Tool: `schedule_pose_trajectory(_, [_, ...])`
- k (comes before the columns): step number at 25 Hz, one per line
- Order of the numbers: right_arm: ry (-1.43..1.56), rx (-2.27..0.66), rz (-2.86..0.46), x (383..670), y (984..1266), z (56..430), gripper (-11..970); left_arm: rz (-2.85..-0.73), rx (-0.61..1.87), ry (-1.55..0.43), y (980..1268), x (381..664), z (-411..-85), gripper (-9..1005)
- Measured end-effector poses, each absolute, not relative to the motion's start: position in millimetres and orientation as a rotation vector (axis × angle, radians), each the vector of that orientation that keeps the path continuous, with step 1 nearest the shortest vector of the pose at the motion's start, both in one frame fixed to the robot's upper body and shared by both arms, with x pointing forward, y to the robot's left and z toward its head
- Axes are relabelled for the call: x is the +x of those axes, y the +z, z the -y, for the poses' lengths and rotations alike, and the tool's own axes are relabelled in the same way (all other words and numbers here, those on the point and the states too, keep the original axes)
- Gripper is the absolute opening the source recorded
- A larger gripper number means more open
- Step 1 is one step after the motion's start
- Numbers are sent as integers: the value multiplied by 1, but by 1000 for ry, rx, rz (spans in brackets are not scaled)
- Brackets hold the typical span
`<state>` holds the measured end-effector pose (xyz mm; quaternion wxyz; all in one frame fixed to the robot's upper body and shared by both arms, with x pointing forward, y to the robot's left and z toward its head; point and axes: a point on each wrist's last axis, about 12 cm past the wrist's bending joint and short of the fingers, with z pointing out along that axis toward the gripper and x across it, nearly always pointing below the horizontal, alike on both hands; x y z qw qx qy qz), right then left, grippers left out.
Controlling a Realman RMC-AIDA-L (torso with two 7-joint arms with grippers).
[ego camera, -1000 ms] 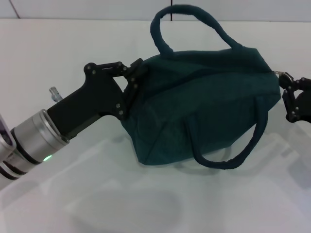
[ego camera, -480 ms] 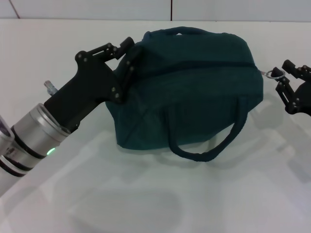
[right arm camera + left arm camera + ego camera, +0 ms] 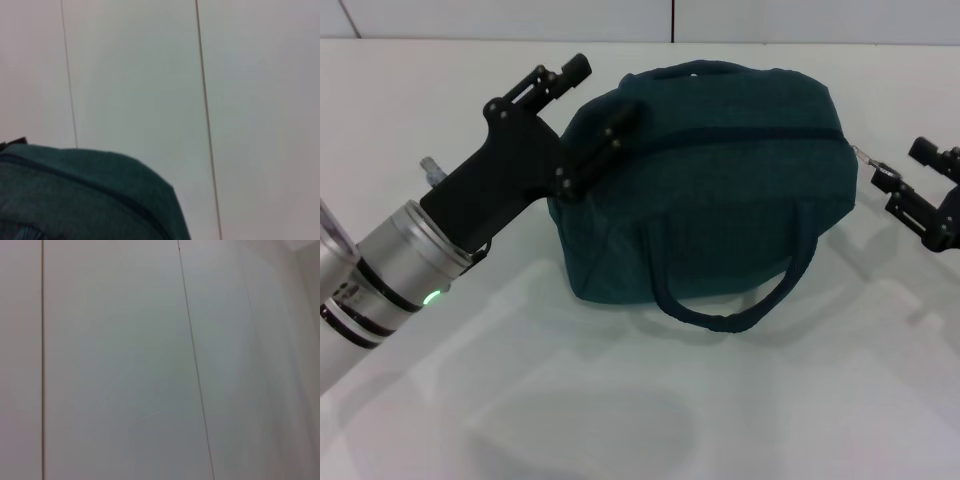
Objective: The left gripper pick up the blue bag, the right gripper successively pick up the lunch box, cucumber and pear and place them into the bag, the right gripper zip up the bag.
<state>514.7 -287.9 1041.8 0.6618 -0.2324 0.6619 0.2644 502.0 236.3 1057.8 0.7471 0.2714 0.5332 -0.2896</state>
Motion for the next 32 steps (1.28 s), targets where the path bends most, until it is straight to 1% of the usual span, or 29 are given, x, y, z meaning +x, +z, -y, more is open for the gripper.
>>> schedule_pose_trajectory(2, [613, -533, -1524, 516, 1041, 289, 567, -1164, 597, -636, 1059, 504, -235, 529])
schedule_pose_trajectory(3, [616, -538, -1541, 517, 1040, 290, 566, -1162, 600, -637, 1059, 505, -235, 569])
schedule_pose_trajectory(9, [628, -569, -1576, 521, 1036, 283, 561, -1160, 607, -638, 1060, 507, -234, 713])
schedule_pose_trajectory(15, [674, -614, -1519, 515, 1041, 278, 560, -1164, 592, -626, 1059, 505, -237, 710])
schedule_pose_trajectory(20, [649, -507, -1313, 496, 1057, 288, 559, -1108, 497, -612, 1064, 496, -248, 707])
schedule_pose_trajectory(24, [716, -518, -1147, 484, 1074, 288, 558, -1016, 509, -702, 1075, 488, -250, 705])
schedule_pose_trajectory(27, [853, -586, -1092, 484, 1088, 288, 558, -974, 575, -777, 1081, 484, -251, 704])
schedule_pose_trajectory(32, [1127, -837, -1137, 503, 1111, 284, 557, -1000, 738, -887, 1084, 483, -257, 701])
